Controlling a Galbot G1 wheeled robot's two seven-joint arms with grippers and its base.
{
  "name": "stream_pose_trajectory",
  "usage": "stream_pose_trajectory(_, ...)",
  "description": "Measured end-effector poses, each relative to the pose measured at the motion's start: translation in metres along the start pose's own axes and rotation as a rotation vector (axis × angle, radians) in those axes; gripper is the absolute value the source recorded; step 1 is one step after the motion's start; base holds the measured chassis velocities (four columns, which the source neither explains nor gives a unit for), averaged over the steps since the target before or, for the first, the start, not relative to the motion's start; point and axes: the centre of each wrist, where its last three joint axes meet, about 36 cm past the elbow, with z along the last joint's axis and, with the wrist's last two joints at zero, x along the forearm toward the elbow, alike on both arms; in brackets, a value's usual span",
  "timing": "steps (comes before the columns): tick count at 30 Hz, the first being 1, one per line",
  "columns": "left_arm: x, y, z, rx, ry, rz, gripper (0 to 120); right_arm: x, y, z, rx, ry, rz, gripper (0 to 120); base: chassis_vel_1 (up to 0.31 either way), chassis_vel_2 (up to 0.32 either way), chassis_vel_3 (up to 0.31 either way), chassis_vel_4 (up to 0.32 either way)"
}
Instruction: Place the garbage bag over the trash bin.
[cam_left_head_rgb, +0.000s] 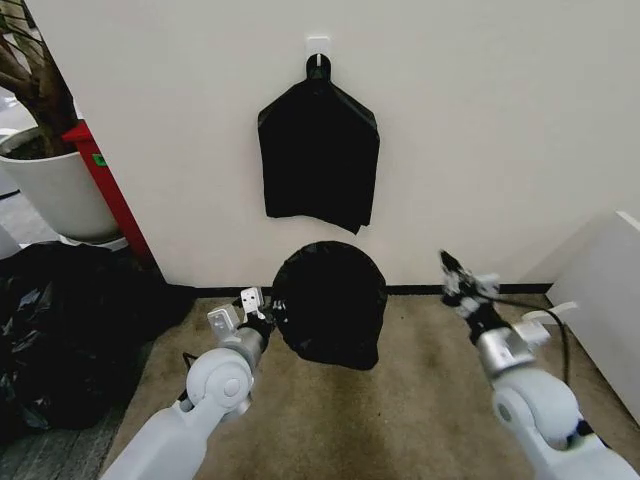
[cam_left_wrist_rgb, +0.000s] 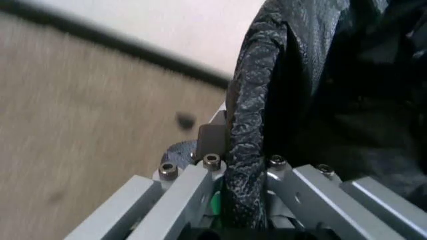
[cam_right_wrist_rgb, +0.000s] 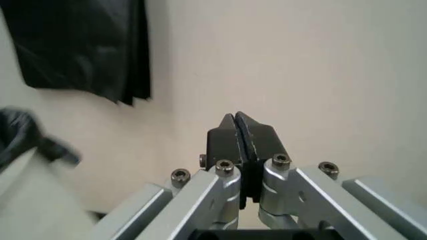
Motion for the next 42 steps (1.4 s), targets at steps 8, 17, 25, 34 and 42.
stream_pose_trajectory(8,0.005,-0.002,-0.005,-0.006,0.015,0.002,2,0.015,0.001,0.004,-0.113,0.035,0.039,10,0.000,0.000,0.000,0.000)
stream_pose_trajectory(17,-0.003,0.013,-0.019,0.097,0.101,0.104,2,0.053,-0.032,-0.009,-0.558,0.232,-0.211,41,0.000,0.000,0.000,0.000)
stream_pose_trajectory(25,-0.017,0.037,-0.024,0.150,0.216,0.221,2,0.070,-0.047,-0.026,-0.787,0.381,-0.327,69,0.000,0.000,0.000,0.000)
stream_pose_trajectory(34,-0.044,0.080,-0.022,0.256,0.309,0.298,2,0.072,-0.026,-0.047,-0.836,0.382,-0.424,99,0.000,0.000,0.000,0.000)
stream_pose_trajectory(42,-0.052,0.073,-0.027,0.315,0.305,0.278,2,0.082,0.028,-0.074,-0.712,0.434,-0.447,100,0.000,0.000,0.000,0.000)
